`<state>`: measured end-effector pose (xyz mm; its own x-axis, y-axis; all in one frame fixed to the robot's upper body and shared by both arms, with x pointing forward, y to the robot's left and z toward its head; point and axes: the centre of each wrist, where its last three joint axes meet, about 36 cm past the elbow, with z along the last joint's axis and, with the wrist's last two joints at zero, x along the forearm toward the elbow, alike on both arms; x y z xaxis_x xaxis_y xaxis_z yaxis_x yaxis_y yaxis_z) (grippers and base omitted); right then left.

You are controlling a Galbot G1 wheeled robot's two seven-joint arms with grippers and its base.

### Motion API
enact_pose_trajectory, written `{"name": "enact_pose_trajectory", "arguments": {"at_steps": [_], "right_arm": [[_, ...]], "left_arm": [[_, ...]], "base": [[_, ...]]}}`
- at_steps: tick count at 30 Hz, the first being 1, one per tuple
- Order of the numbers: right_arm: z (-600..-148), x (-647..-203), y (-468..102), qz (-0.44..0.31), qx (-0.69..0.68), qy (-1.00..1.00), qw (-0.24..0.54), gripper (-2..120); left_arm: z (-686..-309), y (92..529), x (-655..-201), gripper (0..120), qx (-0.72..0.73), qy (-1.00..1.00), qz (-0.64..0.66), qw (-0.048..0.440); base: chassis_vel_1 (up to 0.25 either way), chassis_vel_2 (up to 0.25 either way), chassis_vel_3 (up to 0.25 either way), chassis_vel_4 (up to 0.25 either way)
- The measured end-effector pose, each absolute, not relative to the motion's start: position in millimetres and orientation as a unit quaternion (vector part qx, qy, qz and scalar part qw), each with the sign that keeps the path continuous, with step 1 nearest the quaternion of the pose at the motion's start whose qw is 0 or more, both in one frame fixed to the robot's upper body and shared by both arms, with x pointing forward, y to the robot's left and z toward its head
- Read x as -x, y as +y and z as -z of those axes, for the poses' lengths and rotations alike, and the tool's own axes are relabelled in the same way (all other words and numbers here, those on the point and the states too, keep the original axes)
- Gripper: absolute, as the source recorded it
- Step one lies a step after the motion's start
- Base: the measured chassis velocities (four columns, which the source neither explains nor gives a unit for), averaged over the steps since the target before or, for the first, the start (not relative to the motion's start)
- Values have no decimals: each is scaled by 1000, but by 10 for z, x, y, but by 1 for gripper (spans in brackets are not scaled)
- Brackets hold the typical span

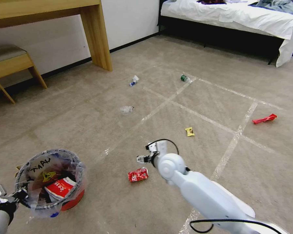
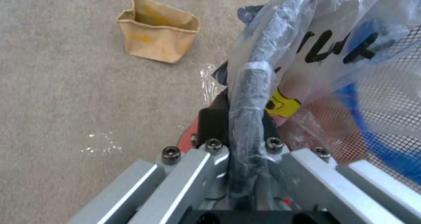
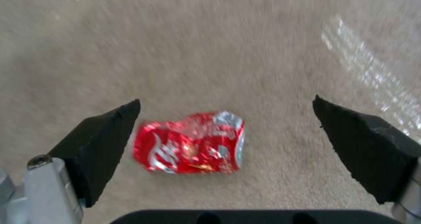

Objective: Pick up the trash bin and place the garbage on the floor into it.

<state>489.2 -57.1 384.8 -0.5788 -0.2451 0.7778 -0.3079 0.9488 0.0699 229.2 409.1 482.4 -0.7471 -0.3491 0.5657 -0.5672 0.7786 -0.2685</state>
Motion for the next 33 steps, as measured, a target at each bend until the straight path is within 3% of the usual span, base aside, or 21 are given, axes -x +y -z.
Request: {"name": "enact_pose_trajectory", "arguments": {"at_steps": [9,16,33], "right_arm": [[-3432,-4888,-619,-132,-182,-889,400,100],[-3182,-4732,-1034,-262,-243,-870,340,100],[-3223,-4545,-1223,-330,-364,-815,306,100]], "left_arm": [[-4798,4110,-2296,0,-255,-908,-218,251],[-4790,4107,-2292,0,-257,-907,-220,250],[-4793,4073,-2277,0,-258,-907,-220,249]], "base": [[0,0,0,0],[0,0,0,0],[0,0,0,0]]}}
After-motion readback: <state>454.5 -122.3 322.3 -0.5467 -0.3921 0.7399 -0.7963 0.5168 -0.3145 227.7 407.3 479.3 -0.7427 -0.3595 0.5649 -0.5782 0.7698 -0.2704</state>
